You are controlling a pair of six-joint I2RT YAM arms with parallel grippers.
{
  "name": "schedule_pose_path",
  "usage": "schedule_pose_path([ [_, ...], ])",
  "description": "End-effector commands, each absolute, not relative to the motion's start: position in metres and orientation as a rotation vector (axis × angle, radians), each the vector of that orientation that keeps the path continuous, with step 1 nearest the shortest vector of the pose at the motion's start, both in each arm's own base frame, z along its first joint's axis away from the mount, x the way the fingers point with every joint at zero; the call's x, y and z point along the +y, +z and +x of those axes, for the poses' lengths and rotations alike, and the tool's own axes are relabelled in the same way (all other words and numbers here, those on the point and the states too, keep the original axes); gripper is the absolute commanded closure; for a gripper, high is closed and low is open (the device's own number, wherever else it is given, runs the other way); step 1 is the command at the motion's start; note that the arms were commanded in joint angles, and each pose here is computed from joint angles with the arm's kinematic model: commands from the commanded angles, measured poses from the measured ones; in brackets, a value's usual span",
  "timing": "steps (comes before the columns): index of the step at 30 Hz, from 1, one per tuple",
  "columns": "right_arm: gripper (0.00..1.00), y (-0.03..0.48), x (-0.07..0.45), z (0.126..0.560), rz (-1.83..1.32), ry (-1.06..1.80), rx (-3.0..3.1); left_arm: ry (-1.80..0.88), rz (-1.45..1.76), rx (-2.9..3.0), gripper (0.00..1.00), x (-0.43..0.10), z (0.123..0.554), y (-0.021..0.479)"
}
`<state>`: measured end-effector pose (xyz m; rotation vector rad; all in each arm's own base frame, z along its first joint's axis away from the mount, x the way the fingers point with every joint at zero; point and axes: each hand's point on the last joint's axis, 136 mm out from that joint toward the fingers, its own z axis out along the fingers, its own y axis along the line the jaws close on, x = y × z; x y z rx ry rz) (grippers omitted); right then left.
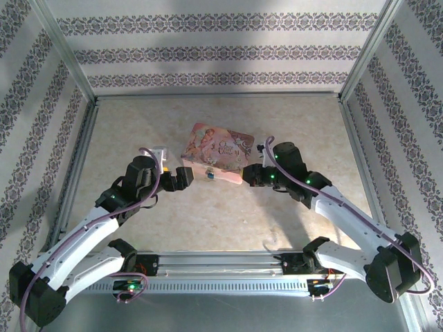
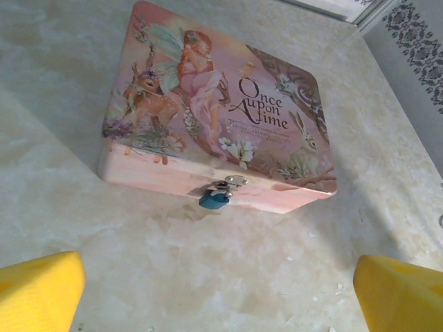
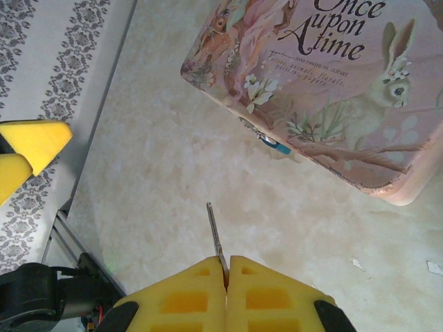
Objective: Unlock a padlock with a key
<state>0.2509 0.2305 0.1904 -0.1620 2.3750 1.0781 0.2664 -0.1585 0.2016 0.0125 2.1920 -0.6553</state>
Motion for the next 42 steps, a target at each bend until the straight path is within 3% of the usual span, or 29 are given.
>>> schedule_pose_path([
  [1, 1.00, 0.203, 0.237, 0.256, -0.222, 1.089, 2.354, -0.705, -0.013, 2.205, 0.01, -0.162, 0.266, 0.202],
  [21, 1.00, 0.189, 0.262, 0.318, -0.257, 1.185, 2.378, -0.926, -0.123, 2.262, 0.01, -0.193, 0.277, 0.150],
  [31, 1.00, 0.164, 0.258, 0.356, -0.206, 1.187, 2.406, -1.008, -0.075, 2.288, 0.01, -0.230, 0.321, 0.144],
  [42, 1.00, 0.131, 0.247, 0.370, -0.156, 1.139, 2.478, -1.123, -0.200, 2.305, 0.00, -0.243, 0.363, 0.110],
])
